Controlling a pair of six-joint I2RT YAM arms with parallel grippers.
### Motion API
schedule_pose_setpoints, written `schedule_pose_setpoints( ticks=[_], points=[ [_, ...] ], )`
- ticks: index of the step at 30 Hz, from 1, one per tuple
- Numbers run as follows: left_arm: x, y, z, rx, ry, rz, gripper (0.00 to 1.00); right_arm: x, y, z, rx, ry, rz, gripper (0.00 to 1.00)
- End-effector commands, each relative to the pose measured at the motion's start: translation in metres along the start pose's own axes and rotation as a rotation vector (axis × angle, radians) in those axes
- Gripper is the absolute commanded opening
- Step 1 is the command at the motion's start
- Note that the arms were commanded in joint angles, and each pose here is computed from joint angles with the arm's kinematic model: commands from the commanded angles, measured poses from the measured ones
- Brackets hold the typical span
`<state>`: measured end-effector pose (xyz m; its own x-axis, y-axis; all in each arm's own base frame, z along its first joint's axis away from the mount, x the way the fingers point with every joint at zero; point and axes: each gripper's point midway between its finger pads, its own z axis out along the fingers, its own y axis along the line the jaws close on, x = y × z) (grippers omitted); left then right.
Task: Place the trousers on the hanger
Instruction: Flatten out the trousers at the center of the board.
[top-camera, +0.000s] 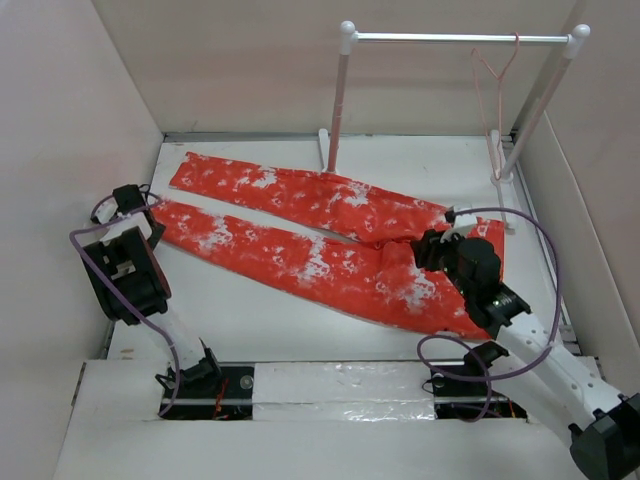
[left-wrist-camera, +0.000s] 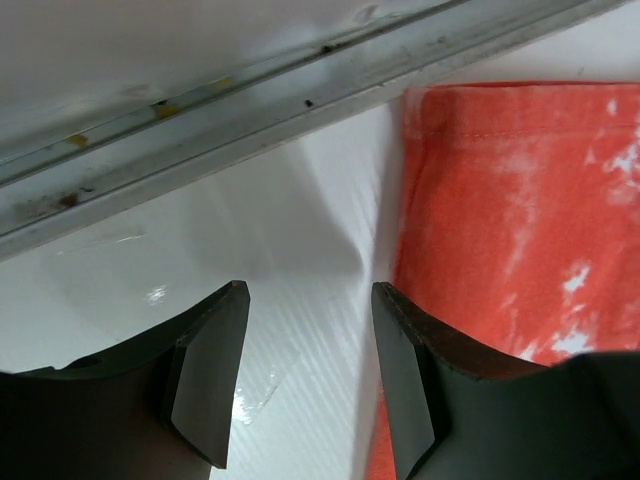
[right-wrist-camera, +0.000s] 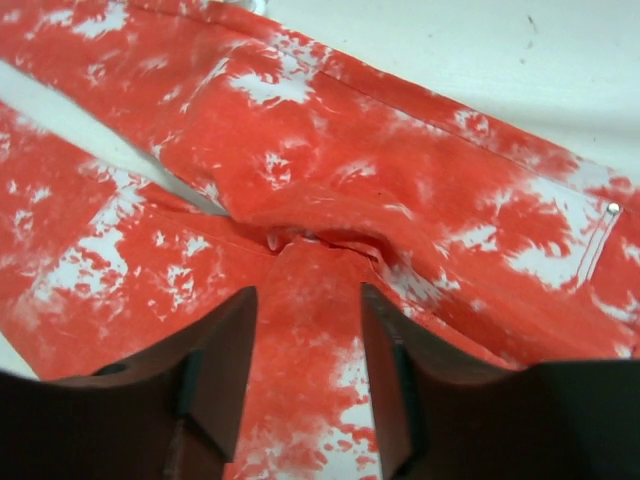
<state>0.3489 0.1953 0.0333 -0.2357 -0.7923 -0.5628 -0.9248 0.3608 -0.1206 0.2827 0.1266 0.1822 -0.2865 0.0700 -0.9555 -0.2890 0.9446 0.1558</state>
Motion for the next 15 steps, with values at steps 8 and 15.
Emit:
schedule_pose_setpoints(
  ticks=[8, 15],
  points=[
    [0.008, -0.042, 0.019, 0.168, 0.053, -0.046, 0.51, 0.051, -0.053, -0.029, 0.231, 0.045, 0.225, 0.59],
    [0.006, -0.057, 0.015, 0.241, 0.053, -0.078, 0.49, 0.055, -0.102, -0.049, 0.460, 0.009, 0.328, 0.67]
  ],
)
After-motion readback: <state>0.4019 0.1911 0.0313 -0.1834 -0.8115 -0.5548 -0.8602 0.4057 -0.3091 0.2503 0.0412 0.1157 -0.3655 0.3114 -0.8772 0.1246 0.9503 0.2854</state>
